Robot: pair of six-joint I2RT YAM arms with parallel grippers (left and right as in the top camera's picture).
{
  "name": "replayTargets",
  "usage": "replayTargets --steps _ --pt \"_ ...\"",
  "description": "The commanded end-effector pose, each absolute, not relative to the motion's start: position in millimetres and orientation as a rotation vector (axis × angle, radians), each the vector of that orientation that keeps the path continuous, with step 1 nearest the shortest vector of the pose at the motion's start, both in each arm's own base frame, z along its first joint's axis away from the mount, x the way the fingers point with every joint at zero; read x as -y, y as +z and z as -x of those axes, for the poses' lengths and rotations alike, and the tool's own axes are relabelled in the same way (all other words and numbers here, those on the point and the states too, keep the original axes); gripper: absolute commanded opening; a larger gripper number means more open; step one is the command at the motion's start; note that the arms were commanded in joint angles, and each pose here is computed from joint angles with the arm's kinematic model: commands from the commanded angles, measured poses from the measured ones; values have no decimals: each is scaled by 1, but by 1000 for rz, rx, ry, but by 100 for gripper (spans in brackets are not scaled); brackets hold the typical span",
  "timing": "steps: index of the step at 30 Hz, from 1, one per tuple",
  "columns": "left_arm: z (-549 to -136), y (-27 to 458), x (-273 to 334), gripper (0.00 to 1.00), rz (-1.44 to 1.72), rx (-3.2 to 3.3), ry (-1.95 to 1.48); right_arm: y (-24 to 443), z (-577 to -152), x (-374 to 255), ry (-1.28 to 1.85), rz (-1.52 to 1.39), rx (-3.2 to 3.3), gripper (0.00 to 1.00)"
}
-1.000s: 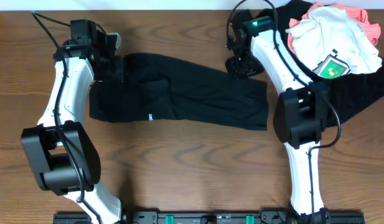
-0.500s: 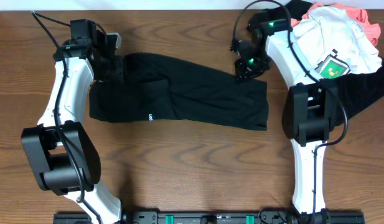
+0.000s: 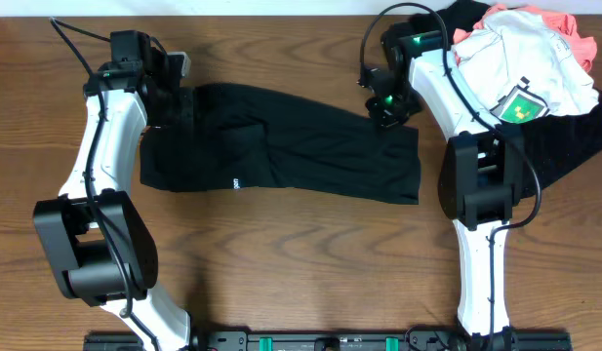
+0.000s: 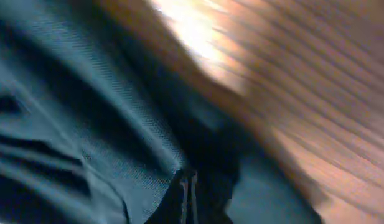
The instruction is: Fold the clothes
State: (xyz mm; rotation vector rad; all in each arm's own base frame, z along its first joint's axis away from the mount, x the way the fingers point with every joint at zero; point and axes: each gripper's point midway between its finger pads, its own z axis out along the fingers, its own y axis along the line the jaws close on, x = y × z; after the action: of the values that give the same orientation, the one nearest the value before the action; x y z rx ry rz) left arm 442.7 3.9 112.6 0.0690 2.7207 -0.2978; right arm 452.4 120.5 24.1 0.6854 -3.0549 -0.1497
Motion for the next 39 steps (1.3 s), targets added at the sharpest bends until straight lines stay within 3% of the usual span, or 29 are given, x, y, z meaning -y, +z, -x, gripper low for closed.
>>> replayTargets --steps 1,9,29,39 --pt "-440 110 -2 43 -62 -2731 -320 68 -468 -87 211 -567 3181 1" --pt "-439 109 -2 43 -61 -2736 -321 109 -475 -89 388 -624 3262 1" --pt "-445 113 2 43 -53 -2705 -353 107 -431 -170 371 -1116 3054 1" --pt "-445 113 -2 43 -43 -2704 -351 103 -402 -170 279 -991 2996 1"
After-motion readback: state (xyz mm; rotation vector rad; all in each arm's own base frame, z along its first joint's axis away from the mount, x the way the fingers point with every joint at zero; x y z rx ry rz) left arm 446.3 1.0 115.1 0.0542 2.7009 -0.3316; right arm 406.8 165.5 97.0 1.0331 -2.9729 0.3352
